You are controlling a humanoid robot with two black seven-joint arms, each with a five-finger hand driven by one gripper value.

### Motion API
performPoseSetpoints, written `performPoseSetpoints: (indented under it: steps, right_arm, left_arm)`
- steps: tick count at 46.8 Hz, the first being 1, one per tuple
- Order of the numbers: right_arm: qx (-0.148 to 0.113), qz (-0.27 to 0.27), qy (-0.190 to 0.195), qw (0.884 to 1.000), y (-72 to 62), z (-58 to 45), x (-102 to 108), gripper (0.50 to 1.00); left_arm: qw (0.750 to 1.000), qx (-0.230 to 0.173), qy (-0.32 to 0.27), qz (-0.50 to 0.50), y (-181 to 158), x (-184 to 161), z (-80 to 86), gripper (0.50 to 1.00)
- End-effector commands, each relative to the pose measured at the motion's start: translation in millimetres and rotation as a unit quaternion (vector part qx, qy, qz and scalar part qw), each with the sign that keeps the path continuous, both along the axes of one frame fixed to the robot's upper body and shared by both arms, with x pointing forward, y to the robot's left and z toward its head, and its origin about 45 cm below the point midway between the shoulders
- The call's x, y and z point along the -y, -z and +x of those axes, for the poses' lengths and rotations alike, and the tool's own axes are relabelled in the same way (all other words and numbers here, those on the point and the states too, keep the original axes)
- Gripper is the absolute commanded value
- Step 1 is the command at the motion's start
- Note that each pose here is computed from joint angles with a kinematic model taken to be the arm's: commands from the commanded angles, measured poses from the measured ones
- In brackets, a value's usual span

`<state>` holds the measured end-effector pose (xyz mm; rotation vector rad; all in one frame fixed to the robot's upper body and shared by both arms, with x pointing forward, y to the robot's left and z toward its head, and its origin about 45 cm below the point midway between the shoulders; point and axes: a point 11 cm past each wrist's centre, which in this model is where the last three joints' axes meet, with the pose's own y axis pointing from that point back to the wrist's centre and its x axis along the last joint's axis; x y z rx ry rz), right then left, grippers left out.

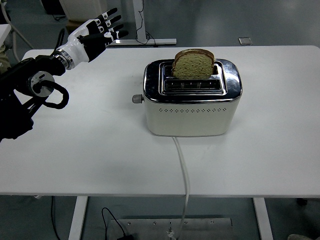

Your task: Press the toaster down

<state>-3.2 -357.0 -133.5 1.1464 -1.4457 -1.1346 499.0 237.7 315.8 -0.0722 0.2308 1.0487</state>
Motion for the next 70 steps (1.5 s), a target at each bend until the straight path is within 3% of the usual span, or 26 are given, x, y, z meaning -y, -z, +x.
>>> performPoseSetpoints:
  steps: [1, 8, 17, 37, 52, 70]
  right_arm:
    - [0.0, 0.0, 0.0, 1.0, 0.0, 0.1, 0, 0.998]
    - [0.0, 0.0, 0.0, 1.0, 0.0, 0.1, 0, 0.998]
    - [0.0, 0.0, 0.0, 1.0, 0.0, 0.1, 0, 0.998]
    - [0.0, 0.0, 0.0, 1.0, 0.0, 0.1, 0, 0.998]
    - [0.0, 0.0, 0.0, 1.0, 0.0, 0.1, 0, 0.998]
    - [0.0, 0.0, 0.0, 1.0, 0.0, 0.1, 0, 0.998]
  left_arm:
    - [0.999, 0.026, 0.025, 0.021, -22, 4, -10.9, 1.0]
    - [0.995, 0.061, 0.055, 0.057, -56, -3, -25.6, 1.0]
    - [0.977, 0.082, 0.102, 0.169, -71, -3, -42.4, 1.0]
    - [0.879, 0.096, 0.251, 0.395, -79, -18, -77.2, 1.0]
    - [0.835, 0.111, 0.234, 0.486, -85, -41, -76.3, 1.0]
    - [0.801, 0.105, 0.264, 0.527, -64, -24, -78.9, 1.0]
